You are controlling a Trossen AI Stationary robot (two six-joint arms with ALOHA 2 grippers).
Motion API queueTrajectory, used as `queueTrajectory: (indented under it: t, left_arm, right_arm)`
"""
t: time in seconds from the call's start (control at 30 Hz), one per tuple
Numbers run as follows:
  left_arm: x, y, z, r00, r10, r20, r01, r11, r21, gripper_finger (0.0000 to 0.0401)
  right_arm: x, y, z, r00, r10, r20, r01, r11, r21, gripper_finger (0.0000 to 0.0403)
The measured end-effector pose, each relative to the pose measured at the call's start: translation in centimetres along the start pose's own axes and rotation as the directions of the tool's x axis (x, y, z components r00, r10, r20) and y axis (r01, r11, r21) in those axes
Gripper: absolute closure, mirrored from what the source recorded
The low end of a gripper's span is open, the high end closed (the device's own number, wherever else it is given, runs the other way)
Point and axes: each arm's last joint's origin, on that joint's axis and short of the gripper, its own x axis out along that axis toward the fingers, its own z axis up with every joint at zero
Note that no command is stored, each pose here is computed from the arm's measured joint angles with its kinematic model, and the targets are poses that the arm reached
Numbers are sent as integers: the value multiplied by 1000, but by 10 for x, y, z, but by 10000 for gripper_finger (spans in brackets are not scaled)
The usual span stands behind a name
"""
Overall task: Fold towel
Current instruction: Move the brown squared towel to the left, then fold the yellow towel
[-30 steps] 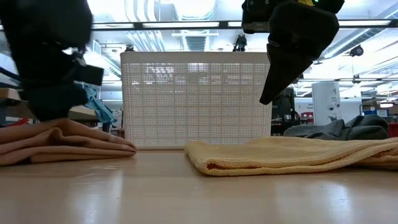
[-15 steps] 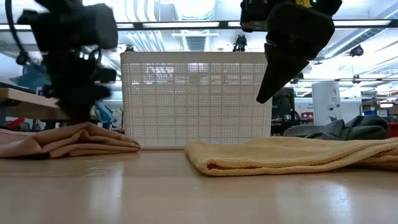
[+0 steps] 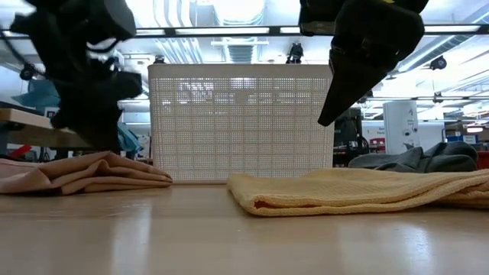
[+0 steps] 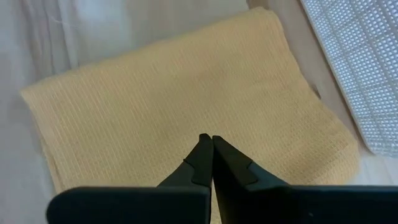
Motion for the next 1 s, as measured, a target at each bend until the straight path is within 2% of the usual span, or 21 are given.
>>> queueTrajectory:
  t: [0.13,0.27,0.4,0.5,0.57,0.63,0.73,0.83,0.9,1.0]
  left_arm:
    - [17,-9,-4,992,-123,22,124,992,-10,401]
    - [15,-16,0,987,-152,59,153,988,-15,401]
    - [-3,-35,14,965,-233,124,228,972,53,401]
    - [-18,-53,22,942,-288,173,263,953,153,401]
    - [-31,-69,25,912,-359,201,305,918,253,401]
    - [-42,-84,26,874,-432,225,336,869,363,401]
    - [-57,-104,22,809,-533,247,345,772,534,401]
    - [-69,-119,17,744,-614,264,338,687,643,401]
    - [-71,-124,14,721,-638,270,328,658,678,401]
    - [-71,-128,13,696,-655,294,326,653,684,401]
  right_arm:
    - [0,1,1,1000,1,18,-1,1000,1,403]
    - [0,0,3,998,-16,53,17,1000,-17,403]
    - [-5,3,9,993,25,116,-18,998,-60,403]
    - [-15,10,12,976,85,201,-52,986,-161,403]
    - [-21,16,11,954,136,268,-64,963,-260,403]
    - [-26,25,8,909,213,359,-74,929,-363,403]
    - [-28,39,0,796,357,490,-97,873,-478,403]
    - [-28,44,-9,715,410,566,-59,843,-535,403]
    - [-27,44,-10,711,410,572,-25,827,-562,403]
    - [-27,44,-10,712,407,572,-22,827,-562,403]
